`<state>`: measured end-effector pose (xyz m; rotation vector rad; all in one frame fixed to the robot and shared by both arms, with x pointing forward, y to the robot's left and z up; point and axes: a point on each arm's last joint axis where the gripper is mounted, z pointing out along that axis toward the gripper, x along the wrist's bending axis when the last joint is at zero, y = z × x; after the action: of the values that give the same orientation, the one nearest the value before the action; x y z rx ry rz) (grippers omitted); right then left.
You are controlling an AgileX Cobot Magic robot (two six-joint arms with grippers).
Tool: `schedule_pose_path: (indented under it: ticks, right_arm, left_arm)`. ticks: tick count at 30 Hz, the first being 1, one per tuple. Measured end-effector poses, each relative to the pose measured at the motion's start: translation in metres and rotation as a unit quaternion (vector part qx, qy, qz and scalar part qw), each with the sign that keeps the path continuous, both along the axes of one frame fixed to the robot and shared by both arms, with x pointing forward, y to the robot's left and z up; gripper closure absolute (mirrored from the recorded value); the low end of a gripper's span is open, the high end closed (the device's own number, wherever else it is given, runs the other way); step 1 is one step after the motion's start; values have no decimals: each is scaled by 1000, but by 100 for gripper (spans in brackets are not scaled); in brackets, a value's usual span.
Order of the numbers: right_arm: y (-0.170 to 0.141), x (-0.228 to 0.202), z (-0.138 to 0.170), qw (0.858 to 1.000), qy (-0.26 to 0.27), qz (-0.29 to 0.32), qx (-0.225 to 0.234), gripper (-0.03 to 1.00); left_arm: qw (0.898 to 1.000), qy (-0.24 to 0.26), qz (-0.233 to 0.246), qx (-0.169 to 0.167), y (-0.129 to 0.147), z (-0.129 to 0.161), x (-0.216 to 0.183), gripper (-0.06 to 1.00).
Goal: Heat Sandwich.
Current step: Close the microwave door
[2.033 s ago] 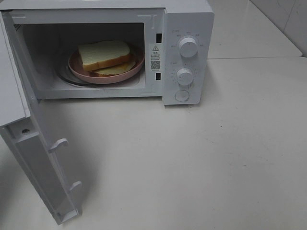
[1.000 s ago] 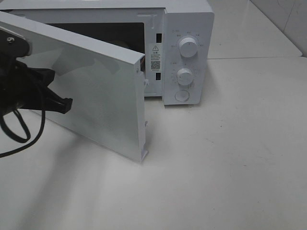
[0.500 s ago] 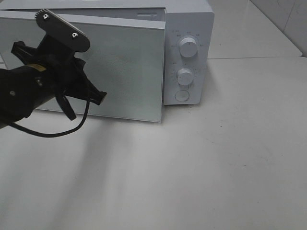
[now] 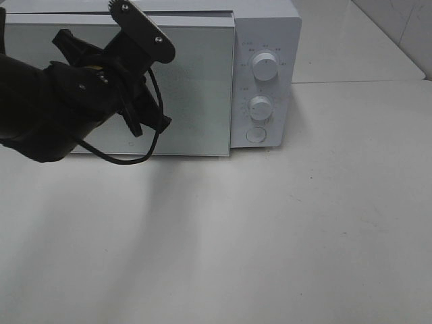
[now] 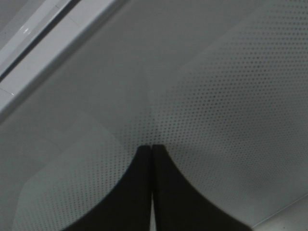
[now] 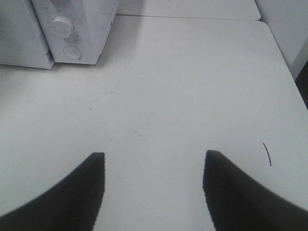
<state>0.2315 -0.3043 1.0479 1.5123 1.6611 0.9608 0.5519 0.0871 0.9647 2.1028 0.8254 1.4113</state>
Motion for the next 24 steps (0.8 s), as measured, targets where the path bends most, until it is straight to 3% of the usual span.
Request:
schedule_pose_path:
  ticks: [1,7,9,10,13,15,18,19,22,24]
  right_arm:
    - [0,0,0,1000,0,0,0,37]
    - [0,0,0,1000,0,0,0,37]
    - [0,0,0,1000,0,0,0,37]
    - [0,0,0,1000,0,0,0,37]
    - [0,0,0,1000,0,0,0,37]
    - [0,0,0,1000,0,0,0,37]
    - [0,0,0,1000,0,0,0,37]
    - [0,0,0,1000,0,0,0,37]
    - [0,0,0,1000,0,0,0,37]
    - [0,0,0,1000,0,0,0,37]
  left_arm:
    - [1000,0,0,0,0,0,0,94]
    - [996,-1,-30,80,-16,-8,1,94]
    - [991,-4,-43,126,-22,-14,2,94]
    - [991,-4,-43,126,-22,-14,2,94]
    - [983,-11,-52,174,-26,-19,7,94]
    - [982,-11,-54,183,-27,-21,7,94]
    - [972,-15,-59,226,-30,-26,9,94]
    - [972,-15,-59,226,-30,-26,9,94]
    - [957,-30,-50,283,-34,-31,15,94]
    - [953,-33,-48,299,-35,-33,15,94]
